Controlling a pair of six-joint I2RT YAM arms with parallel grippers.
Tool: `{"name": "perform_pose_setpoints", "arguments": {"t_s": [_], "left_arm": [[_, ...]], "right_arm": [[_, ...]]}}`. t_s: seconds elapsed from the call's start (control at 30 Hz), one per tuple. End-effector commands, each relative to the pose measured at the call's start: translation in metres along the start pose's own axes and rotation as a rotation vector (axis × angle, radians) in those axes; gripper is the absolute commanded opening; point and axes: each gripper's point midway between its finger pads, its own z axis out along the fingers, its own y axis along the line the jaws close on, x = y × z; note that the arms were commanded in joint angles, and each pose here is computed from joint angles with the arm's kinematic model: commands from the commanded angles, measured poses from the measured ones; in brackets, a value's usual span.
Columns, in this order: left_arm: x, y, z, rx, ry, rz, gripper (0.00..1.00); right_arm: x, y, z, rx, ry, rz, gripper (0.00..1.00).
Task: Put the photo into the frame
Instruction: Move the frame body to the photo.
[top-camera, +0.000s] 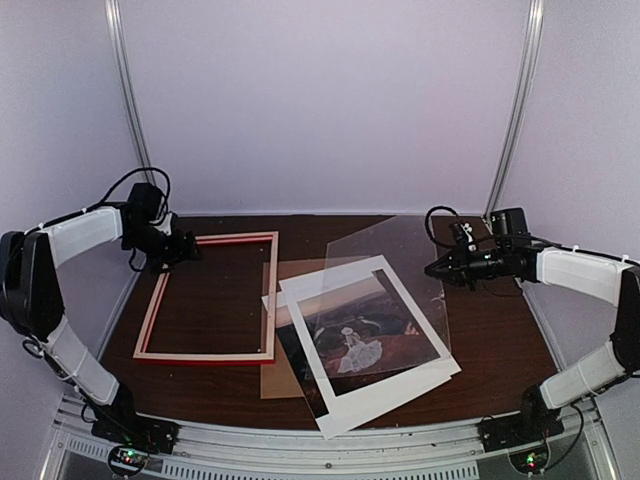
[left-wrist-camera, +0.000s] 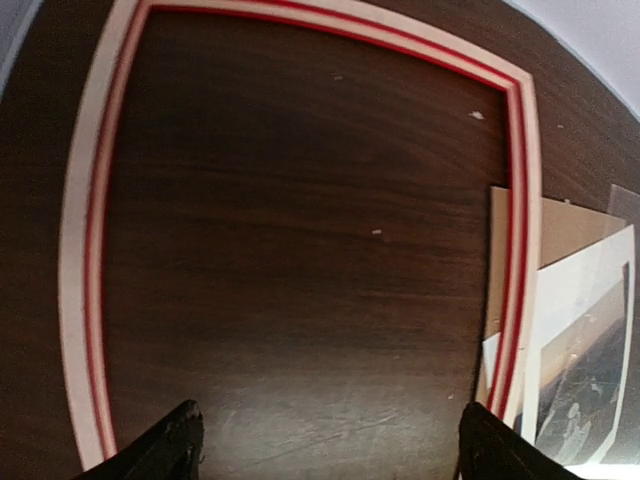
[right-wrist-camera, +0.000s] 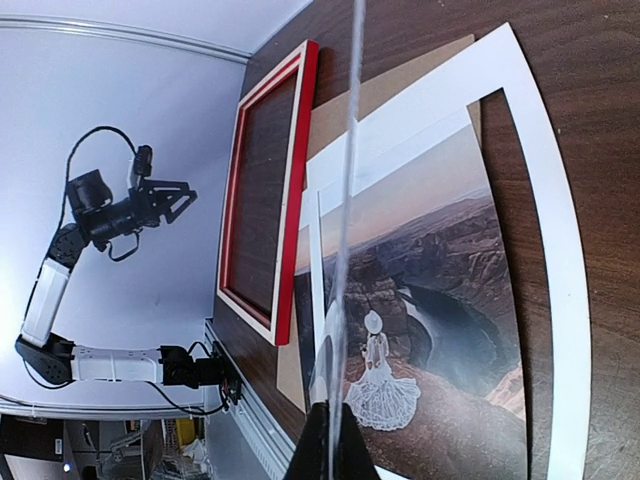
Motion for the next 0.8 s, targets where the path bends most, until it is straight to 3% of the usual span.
{"name": "perform_pose_setpoints", "arguments": {"t_s": [0.0,0.37,0.77], "left_arm": [[0.016,0.059,-0.015,-0.126,0.105,-0.013,0.89],[0.001,0.151,0.002,-0.355,0.214,-0.056,0.89],[0.002,0.177,0.039,-0.414,0.330,-0.005,0.65]], "right_arm": [[-0.015,0.031,-0.010,-0.076,-0.034,-0.071,0.00],[-0.017,0.028,-0.002,-0.114,-0.028,-0.070,0.00],[-0.014,0.026,-0.003,-0.119,-0.030,-0.072,0.00]]}}
